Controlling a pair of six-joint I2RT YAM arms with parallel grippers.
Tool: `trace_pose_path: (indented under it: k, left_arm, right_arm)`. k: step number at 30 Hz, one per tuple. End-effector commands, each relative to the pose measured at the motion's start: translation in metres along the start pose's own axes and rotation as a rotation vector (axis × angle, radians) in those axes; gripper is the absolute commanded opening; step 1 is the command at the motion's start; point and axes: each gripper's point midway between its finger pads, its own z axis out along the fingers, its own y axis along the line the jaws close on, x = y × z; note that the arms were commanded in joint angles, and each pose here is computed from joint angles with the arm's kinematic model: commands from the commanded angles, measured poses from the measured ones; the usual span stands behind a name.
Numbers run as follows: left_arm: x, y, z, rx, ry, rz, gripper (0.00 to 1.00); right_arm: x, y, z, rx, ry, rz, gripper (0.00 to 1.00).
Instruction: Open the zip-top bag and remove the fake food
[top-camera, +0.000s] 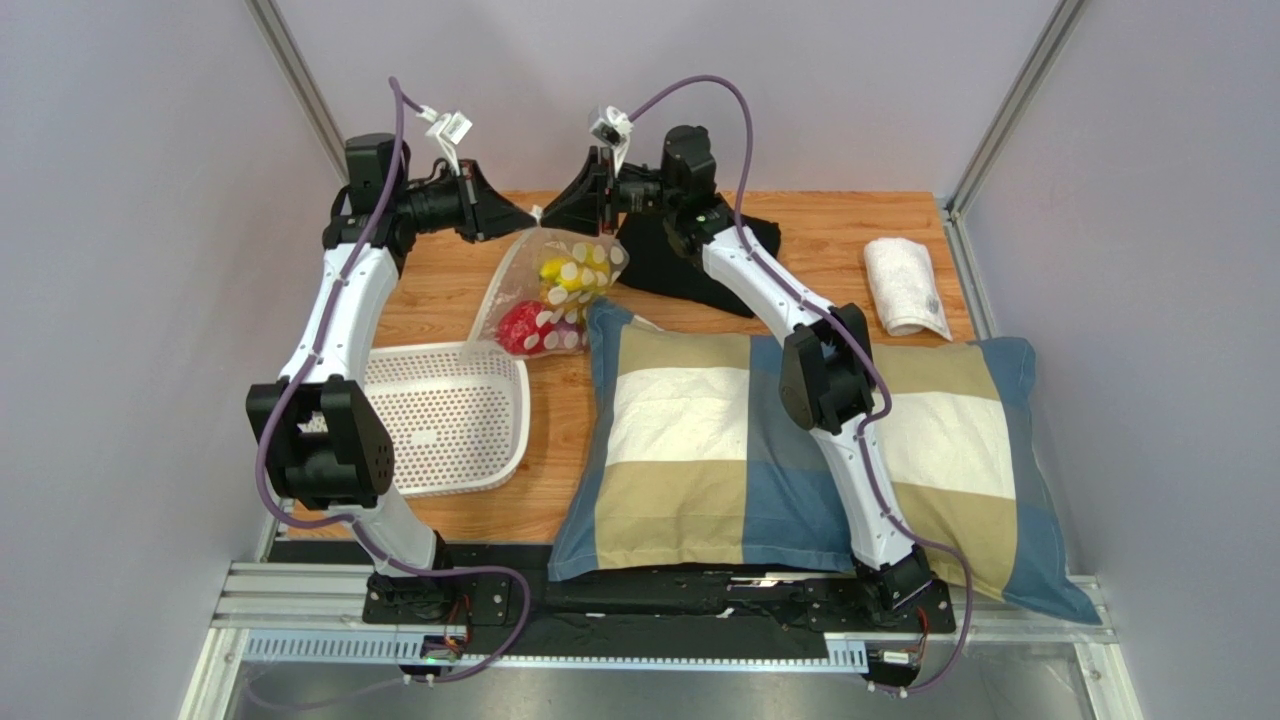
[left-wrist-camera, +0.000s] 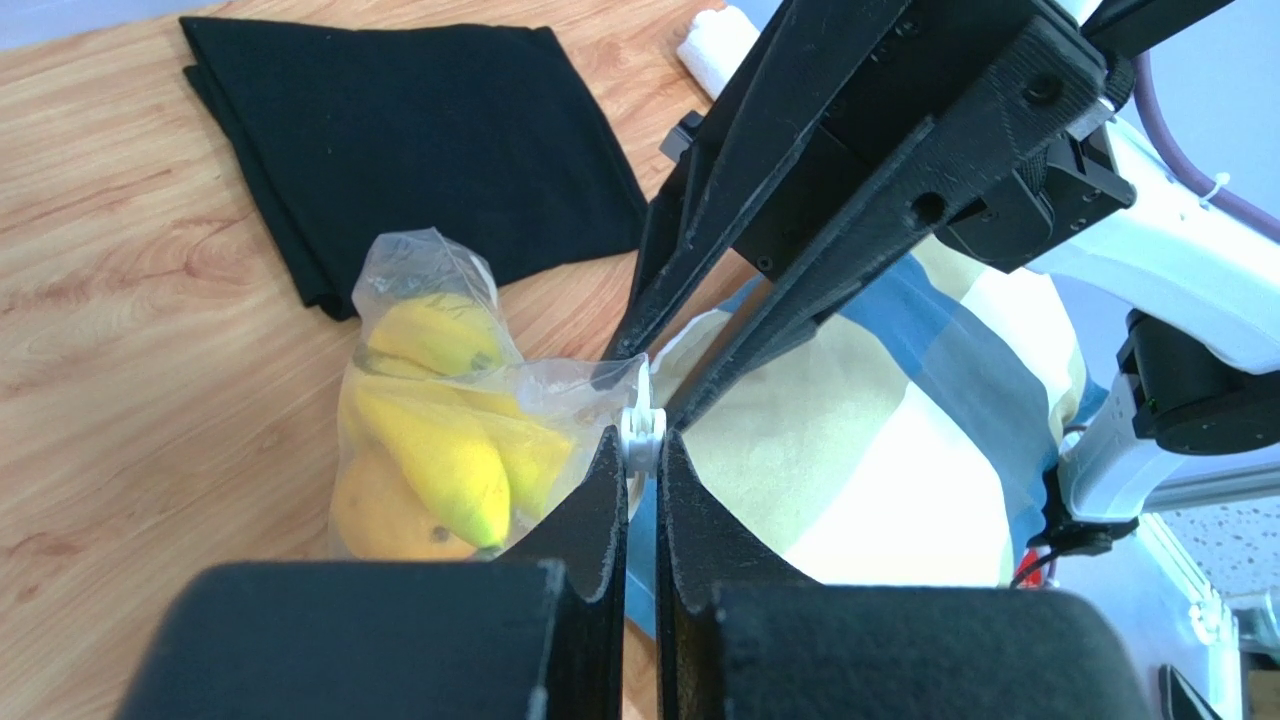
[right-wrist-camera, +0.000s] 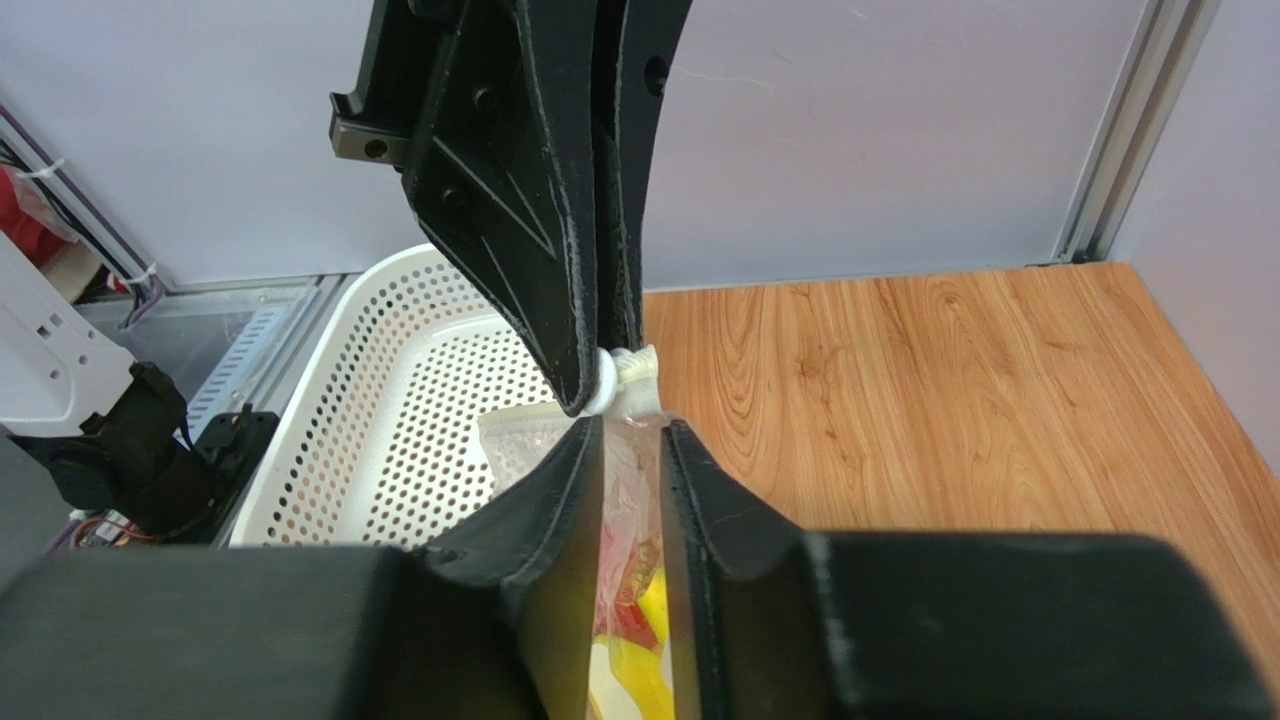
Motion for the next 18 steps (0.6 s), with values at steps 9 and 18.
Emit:
trace_pose_path:
  k: [9,18]
  left_arm:
    - [-0.016,-0.020,-0.003,0.061,-0.041,0.058,0.00]
    - [-0.025,-0.026,-0.006,0.070,-0.053,0.074,0.00]
  right_arm:
    - [-0.010,0.010,0.010,-0.028,-0.033,-0.043,0.24]
    - [0.000,0.012,0.013,-0.043,-0.022,-0.027,0.33]
